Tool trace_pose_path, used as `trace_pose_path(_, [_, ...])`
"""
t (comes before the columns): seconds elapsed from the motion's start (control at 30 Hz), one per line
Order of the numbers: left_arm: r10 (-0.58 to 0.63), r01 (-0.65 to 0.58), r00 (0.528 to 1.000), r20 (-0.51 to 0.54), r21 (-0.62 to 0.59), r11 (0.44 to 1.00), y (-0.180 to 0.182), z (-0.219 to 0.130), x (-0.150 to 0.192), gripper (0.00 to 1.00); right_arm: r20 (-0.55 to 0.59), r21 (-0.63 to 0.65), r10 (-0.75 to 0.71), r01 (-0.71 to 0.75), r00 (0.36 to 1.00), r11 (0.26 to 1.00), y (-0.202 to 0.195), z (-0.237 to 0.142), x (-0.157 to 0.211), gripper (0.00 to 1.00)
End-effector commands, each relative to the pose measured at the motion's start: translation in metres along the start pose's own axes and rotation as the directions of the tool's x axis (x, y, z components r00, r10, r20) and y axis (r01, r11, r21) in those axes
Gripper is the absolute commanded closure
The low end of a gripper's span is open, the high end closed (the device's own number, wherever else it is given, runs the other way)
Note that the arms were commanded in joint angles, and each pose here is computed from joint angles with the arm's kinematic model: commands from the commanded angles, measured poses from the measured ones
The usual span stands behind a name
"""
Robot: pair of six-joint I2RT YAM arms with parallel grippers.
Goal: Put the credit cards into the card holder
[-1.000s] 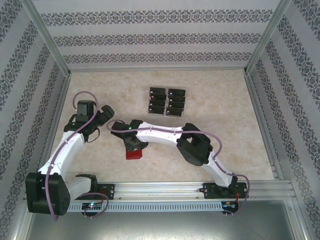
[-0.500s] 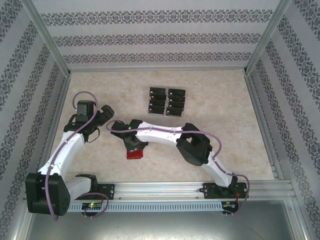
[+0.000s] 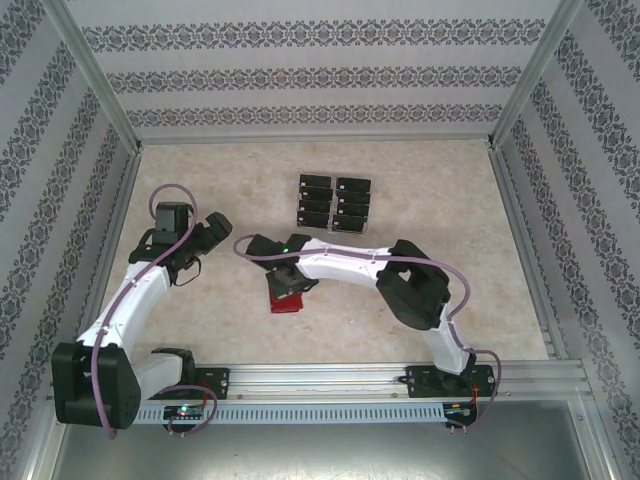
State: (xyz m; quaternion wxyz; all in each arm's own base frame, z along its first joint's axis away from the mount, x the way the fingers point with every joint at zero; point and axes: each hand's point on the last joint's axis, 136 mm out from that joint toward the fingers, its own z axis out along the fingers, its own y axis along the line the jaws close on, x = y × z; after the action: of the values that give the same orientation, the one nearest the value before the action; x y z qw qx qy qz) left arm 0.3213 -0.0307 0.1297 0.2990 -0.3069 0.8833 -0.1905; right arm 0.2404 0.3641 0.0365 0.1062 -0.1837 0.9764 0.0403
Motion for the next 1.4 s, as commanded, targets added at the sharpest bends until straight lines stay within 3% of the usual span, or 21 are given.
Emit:
trace_pose_path(0.0, [0.032, -0.032, 0.991, -0.133, 0.009, 0.999, 0.002, 0.017, 0.030, 0.00, 0.060, -0.065, -0.019, 0.022, 0.998, 0.998, -0.007, -0.006, -0.012, 1.00])
trace_pose_path(0.27, [0.174, -0.177, 0.941, -0.290, 0.019, 0.984, -0.019, 0.043, 0.090, 0.00, 0.097, -0.122, 0.010, 0.002, 0.995, 0.993, -0.025, -0.007, -0.008, 1.00])
trace_pose_path(0.5, [0.290, -0.306, 0.896, -0.336, 0.008, 0.952, -0.028, 0.049, 0.134, 0.00, 0.092, -0.210, 0.067, -0.046, 0.994, 0.977, -0.026, 0.000, -0.005, 1.00])
trace_pose_path(1.13, [0.324, -0.399, 0.844, -0.427, -0.097, 0.912, 0.000, 0.075, 0.183, 0.00, 0.093, -0.331, 0.163, -0.124, 0.982, 0.936, -0.030, -0.003, -0.007, 1.00])
trace_pose_path(1.37, [0.309, -0.407, 0.844, -0.438, -0.148, 0.901, 0.016, 0.076, 0.185, 0.00, 0.112, -0.440, 0.305, -0.228, 0.946, 0.869, -0.052, -0.016, -0.006, 1.00])
